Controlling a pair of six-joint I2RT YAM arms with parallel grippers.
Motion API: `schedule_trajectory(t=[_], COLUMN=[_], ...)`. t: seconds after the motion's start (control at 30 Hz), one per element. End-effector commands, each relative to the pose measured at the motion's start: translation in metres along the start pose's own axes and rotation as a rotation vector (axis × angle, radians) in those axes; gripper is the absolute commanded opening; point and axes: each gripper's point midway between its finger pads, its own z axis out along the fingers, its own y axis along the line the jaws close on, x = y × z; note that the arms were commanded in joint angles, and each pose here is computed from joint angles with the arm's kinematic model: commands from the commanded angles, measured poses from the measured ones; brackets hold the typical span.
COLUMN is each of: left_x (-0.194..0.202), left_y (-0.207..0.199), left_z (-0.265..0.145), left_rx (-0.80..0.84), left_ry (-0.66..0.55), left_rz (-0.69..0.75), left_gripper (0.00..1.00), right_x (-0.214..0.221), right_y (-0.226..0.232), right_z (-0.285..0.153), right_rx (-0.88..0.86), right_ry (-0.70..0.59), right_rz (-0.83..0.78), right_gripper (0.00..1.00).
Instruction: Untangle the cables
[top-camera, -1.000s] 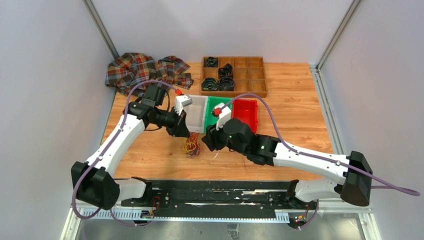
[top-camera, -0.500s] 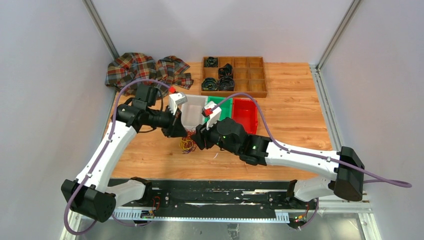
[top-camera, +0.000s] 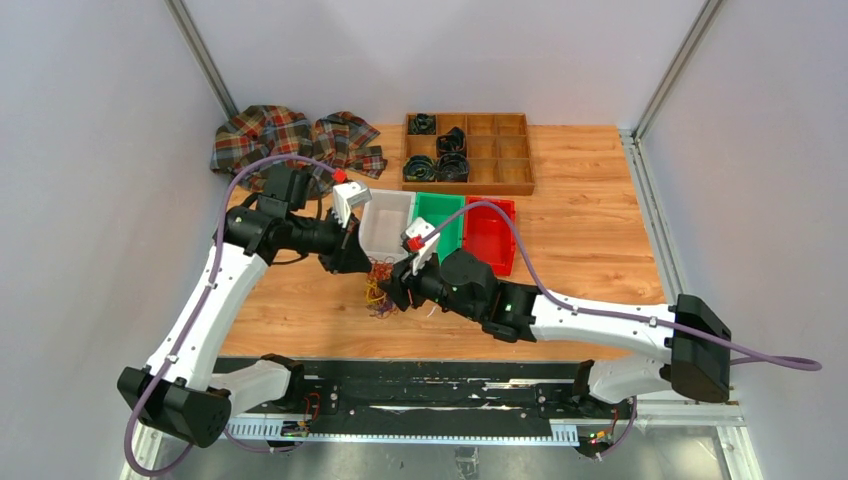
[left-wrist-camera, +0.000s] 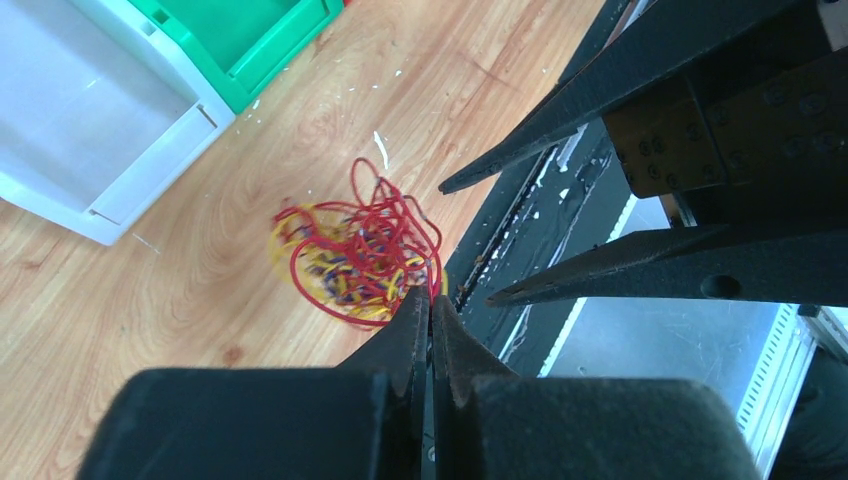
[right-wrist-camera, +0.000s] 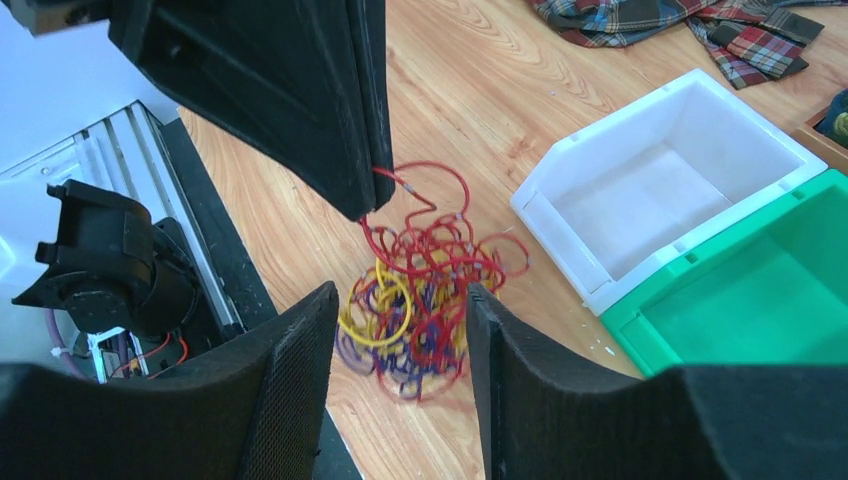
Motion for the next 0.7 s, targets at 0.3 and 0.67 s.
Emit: schedule_trajectory(t=[0.3,0.67], left_x=[-0.009,-0.016], left_y=[-0.024,-0.042], left_z=[-0.018,-0.028], left_rx=[0.024,0.069], left_ry=[-0.028,-0.041], left_rz=[0.023,0.032], left_gripper=[0.03,0.03], right_x=[-0.038,-0.044], right_y=[-0.002,-0.027], right_z=[0.009,0.012], right_rx=[0.055,0.205], right_ry=[-0.135,-0.190], right_rz=[-0.049,-0.039], right_gripper=[0.50,0.49])
